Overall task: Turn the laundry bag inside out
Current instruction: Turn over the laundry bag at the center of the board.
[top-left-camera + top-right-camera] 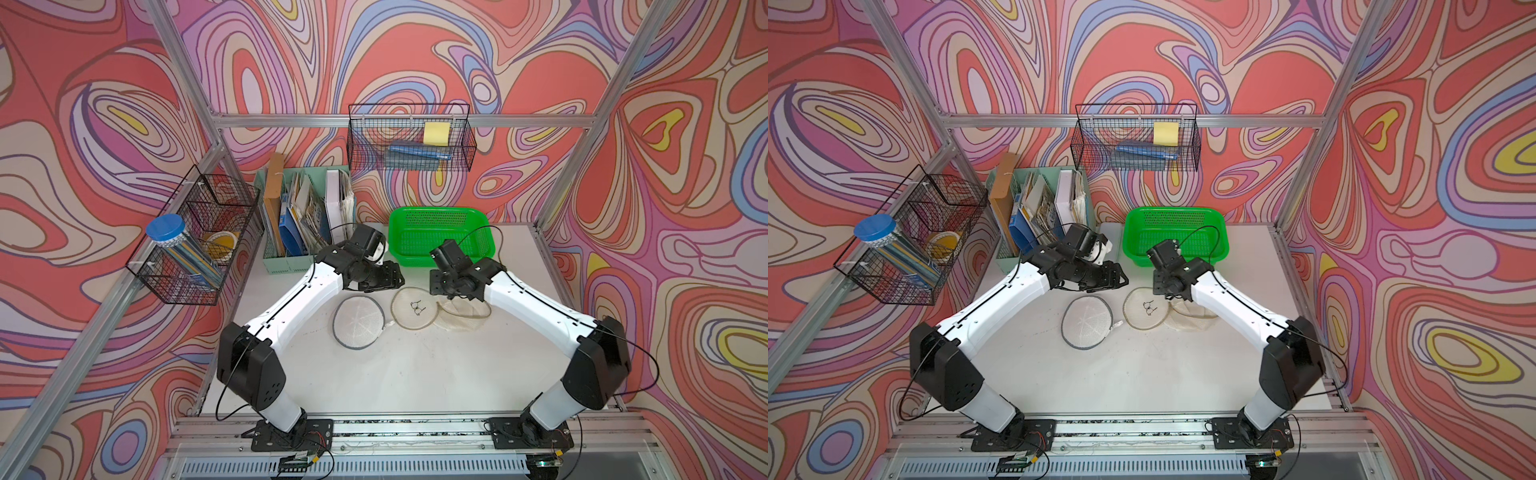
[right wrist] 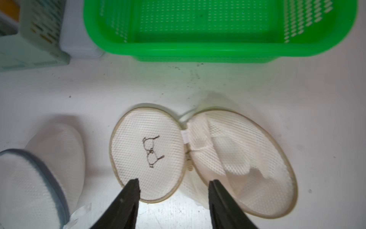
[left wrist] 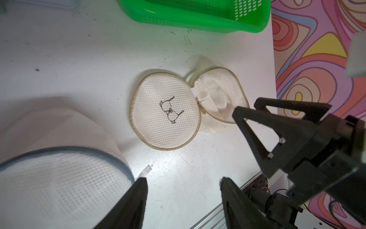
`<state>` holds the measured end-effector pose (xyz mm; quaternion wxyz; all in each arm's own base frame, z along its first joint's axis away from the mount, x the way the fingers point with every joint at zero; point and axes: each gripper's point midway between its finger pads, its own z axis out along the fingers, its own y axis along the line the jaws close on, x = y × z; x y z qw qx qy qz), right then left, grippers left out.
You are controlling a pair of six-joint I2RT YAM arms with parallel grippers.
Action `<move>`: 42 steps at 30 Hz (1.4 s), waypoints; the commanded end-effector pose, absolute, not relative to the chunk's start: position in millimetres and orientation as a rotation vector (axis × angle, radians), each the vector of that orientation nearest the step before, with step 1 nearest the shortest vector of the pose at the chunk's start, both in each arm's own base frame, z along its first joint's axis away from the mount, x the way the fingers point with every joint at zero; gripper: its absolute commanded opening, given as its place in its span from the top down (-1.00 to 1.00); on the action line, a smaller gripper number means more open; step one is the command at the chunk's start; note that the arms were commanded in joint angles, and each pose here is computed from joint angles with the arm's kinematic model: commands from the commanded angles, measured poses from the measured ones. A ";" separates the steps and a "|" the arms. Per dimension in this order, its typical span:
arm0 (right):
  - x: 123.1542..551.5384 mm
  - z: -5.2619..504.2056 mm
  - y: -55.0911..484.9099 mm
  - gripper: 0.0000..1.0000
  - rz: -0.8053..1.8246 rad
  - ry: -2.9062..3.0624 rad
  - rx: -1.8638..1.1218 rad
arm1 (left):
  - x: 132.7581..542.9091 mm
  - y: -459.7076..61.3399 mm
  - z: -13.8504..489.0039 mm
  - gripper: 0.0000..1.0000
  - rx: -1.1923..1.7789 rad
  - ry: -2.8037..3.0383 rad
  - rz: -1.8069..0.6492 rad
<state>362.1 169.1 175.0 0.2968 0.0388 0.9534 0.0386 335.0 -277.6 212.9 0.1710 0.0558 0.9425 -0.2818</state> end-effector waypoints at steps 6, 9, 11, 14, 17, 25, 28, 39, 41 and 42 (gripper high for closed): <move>342.6 141.1 65.5 -0.65 0.088 2.515 0.463 | 334.8 -388.3 191.0 -0.15 0.364 2.779 -0.789; 338.1 127.4 48.6 -0.63 0.116 2.514 0.534 | 334.2 -416.8 178.1 -0.13 0.416 2.809 -0.790; 339.5 112.3 45.7 -0.56 0.185 2.521 0.573 | 334.3 -428.7 171.4 -0.13 0.431 2.817 -0.799; 346.5 86.9 43.6 -0.37 0.278 2.541 0.647 | 335.7 -434.6 165.4 -0.13 0.433 2.825 -0.808; 350.3 66.9 44.7 -0.08 0.320 2.581 0.706 | 334.9 -433.5 164.0 -0.13 0.438 2.830 -0.797; 353.5 58.9 67.9 0.95 0.460 2.604 0.660 | 331.0 -414.8 165.3 -0.13 0.447 2.840 -0.705; 357.6 69.6 86.7 1.00 0.396 2.610 0.549 | 332.2 -398.8 166.5 -0.13 0.416 2.852 -0.663; 370.2 126.6 200.1 1.00 0.306 2.535 0.110 | 335.6 -351.9 169.4 -0.24 0.150 2.921 -0.767; 369.5 135.4 213.2 1.00 0.347 2.508 0.060 | 339.9 -349.7 167.4 -0.31 0.106 2.928 -0.782; 368.8 137.3 218.8 1.00 0.376 2.499 0.038 | 342.6 -348.1 165.2 -0.32 0.076 2.935 -0.781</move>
